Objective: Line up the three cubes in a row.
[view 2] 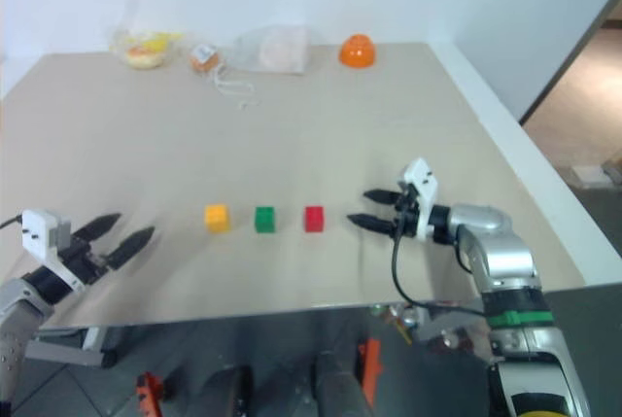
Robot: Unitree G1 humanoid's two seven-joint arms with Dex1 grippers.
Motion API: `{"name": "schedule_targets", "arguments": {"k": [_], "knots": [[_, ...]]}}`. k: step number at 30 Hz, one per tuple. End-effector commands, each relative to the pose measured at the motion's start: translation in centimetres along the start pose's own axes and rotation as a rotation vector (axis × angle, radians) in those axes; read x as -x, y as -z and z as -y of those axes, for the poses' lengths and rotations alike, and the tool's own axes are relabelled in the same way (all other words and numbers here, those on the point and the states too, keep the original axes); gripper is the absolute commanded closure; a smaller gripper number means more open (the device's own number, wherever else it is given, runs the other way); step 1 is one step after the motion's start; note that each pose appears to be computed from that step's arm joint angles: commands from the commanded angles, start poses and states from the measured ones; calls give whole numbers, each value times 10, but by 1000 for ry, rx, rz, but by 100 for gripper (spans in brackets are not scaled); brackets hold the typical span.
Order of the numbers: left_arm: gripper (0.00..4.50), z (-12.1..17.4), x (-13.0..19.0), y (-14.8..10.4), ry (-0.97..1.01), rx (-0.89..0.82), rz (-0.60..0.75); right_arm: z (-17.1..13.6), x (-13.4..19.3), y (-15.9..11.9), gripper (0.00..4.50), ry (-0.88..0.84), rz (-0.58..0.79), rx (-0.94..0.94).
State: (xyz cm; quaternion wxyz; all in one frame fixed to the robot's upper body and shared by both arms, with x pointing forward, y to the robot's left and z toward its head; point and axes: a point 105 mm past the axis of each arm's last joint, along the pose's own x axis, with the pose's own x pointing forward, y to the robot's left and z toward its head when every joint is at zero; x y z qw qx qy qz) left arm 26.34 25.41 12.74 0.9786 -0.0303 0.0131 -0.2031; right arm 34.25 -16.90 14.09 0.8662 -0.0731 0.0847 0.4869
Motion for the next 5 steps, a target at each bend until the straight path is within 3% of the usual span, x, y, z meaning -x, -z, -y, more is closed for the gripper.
{"name": "schedule_targets", "arguments": {"k": [1, 5], "knots": [[12, 1, 11, -15, -43, -19, 41, 2, 11, -25, 90, 27, 64, 60], [12, -3, 11, -10, -57, -29, -2, 1, 9, -27, 90, 32, 68, 67]]}}
